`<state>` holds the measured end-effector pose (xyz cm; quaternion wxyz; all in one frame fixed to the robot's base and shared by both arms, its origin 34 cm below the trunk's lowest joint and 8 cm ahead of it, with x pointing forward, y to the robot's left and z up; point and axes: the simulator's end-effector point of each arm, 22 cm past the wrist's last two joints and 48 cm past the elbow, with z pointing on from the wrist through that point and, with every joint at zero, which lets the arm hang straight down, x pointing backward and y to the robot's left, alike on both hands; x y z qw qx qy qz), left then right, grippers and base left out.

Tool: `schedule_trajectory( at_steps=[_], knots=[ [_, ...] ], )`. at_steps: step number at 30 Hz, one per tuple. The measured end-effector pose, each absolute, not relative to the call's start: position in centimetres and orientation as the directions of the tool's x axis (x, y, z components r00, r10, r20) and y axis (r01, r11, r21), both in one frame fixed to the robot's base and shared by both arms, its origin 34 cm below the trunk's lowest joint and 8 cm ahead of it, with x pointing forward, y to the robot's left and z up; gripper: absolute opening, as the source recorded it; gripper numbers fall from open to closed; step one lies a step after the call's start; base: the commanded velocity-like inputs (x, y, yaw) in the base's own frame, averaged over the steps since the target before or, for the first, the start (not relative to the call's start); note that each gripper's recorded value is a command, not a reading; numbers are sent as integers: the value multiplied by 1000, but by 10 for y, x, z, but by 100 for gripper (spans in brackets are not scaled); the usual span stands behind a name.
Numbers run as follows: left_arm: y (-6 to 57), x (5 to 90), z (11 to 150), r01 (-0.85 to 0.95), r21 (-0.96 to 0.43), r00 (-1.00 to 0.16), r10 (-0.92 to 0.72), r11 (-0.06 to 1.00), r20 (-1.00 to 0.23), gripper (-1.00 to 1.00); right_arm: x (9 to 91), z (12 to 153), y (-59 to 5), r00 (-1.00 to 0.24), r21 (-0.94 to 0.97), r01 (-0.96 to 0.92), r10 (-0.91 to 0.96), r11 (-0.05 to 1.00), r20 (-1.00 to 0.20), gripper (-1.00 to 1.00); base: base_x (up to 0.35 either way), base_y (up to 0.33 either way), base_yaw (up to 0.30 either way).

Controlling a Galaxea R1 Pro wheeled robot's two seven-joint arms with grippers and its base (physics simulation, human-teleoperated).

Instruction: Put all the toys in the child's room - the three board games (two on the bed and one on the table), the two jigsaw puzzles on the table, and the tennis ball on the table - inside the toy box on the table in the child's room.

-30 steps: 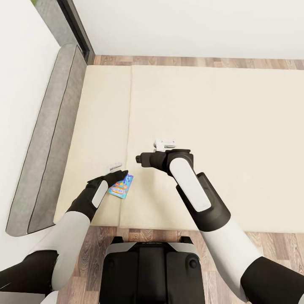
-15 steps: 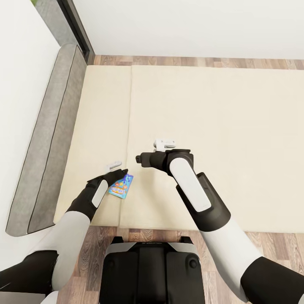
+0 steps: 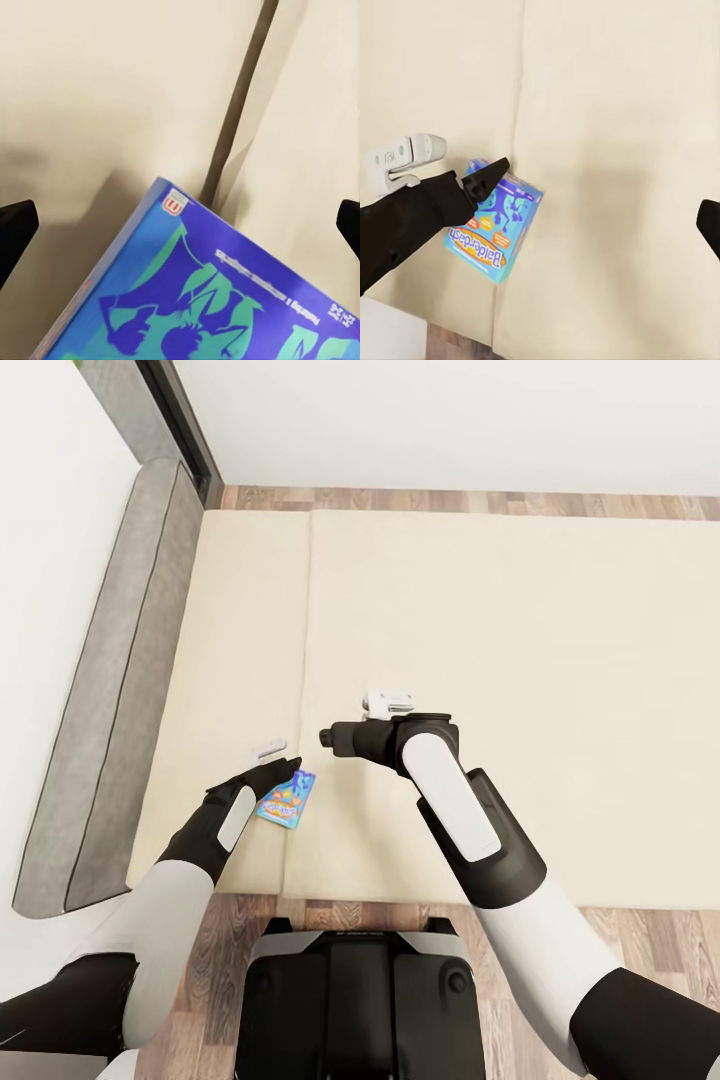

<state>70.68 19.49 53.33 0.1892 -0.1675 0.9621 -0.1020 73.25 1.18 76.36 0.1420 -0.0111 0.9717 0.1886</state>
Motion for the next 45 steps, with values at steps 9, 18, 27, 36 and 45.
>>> schedule_trajectory(
  at_steps=[9, 18, 27, 36, 45],
  knots=[
    [195, 702, 528, -286, -257, -875, -361, 923, -321, 100, 730, 758, 12, -962, 367, -72, 33, 927, -271, 100, 0, 0, 0],
    [195, 700, 526, -287, -256, -877, -361, 923, -318, 100, 730, 757, 12, -963, 367, -71, 33, 927, -269, 100, 0, 0, 0],
    [197, 696, 521, -282, -243, -882, -350, 928, -315, 100, 726, 751, 13, -965, 368, -67, 33, 927, -259, 100, 0, 0, 0],
    [199, 696, 520, -281, -234, -883, -346, 931, -318, 100, 724, 747, 13, -967, 369, -65, 33, 927, -251, 100, 0, 0, 0],
    [200, 697, 520, -281, -235, -882, -347, 931, -320, 100, 723, 746, 13, -968, 369, -63, 34, 927, -250, 100, 0, 0, 0]
  ],
)
